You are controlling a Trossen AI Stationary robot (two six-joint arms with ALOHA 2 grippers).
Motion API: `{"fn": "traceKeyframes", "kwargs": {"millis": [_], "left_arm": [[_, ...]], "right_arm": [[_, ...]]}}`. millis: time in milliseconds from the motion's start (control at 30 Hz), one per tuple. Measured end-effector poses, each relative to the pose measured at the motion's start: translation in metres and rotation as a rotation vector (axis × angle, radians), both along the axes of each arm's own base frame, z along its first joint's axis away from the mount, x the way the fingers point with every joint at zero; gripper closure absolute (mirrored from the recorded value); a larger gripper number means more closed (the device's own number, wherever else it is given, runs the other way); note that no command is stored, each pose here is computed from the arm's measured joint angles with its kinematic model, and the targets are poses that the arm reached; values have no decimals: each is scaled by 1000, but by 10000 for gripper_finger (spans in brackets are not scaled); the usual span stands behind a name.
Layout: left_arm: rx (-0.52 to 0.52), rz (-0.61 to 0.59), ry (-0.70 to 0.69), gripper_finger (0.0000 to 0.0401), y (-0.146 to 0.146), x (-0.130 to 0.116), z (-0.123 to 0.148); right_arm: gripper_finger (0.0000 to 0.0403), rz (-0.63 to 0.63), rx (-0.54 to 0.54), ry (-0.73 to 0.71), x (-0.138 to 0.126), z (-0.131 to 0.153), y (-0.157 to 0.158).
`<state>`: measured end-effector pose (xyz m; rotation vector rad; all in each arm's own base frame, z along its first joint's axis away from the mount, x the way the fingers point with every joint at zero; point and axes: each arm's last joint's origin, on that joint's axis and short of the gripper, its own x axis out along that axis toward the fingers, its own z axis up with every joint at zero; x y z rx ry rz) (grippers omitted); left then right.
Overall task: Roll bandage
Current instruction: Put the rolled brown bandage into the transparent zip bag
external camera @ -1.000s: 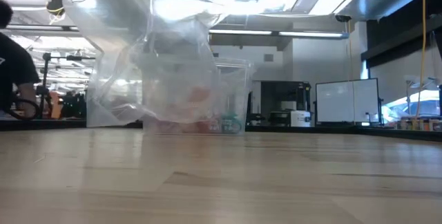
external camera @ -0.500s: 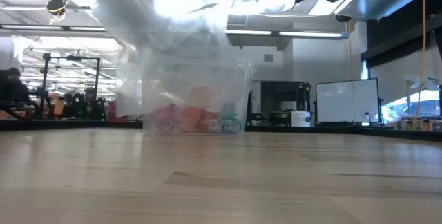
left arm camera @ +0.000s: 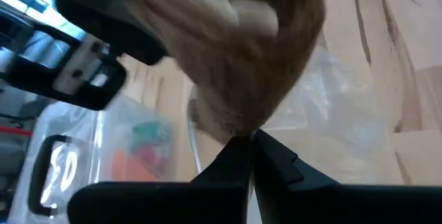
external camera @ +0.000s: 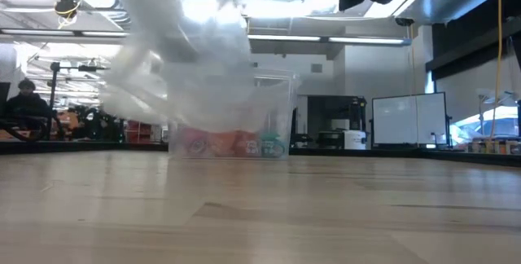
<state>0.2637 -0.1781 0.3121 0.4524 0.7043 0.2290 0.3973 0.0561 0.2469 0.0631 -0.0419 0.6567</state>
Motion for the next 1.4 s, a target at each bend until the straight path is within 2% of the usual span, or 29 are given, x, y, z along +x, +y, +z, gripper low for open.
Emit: {"fn": "traceKeyframes", "kwargs": {"millis": [267, 467, 600, 733, 933, 1033, 1100, 1233, 1400], "left_arm": [[70, 17, -46, 401, -7, -7, 1], [74, 17, -47, 401, -8, -8, 1], [27, 12, -37, 401, -9, -8, 1], [-64, 18, -21, 401, -9, -7, -1], [-100, 52, -20, 401, -1, 2, -2], [-114, 92, -23, 401, 8, 8, -3], [-120, 109, -28, 401, 12, 11, -3], [-157, 104, -28, 401, 18, 18, -2], [-192, 111, -14, 401, 20, 19, -2]], "right_arm": [[354, -42, -8, 223, 0, -20, -1], [354, -207, 3, 360, -3, -26, -5], [354, -327, -13, 383, -9, -16, -9], [354, -420, -44, 392, -13, -10, -12], [354, -403, -74, 446, -11, -25, -4], [354, -384, -121, 497, -13, -33, 1], [354, -414, -153, 496, -14, -34, 2], [318, -430, -138, 491, -13, -33, 2], [220, -425, -164, 472, -15, -29, 1]]}}
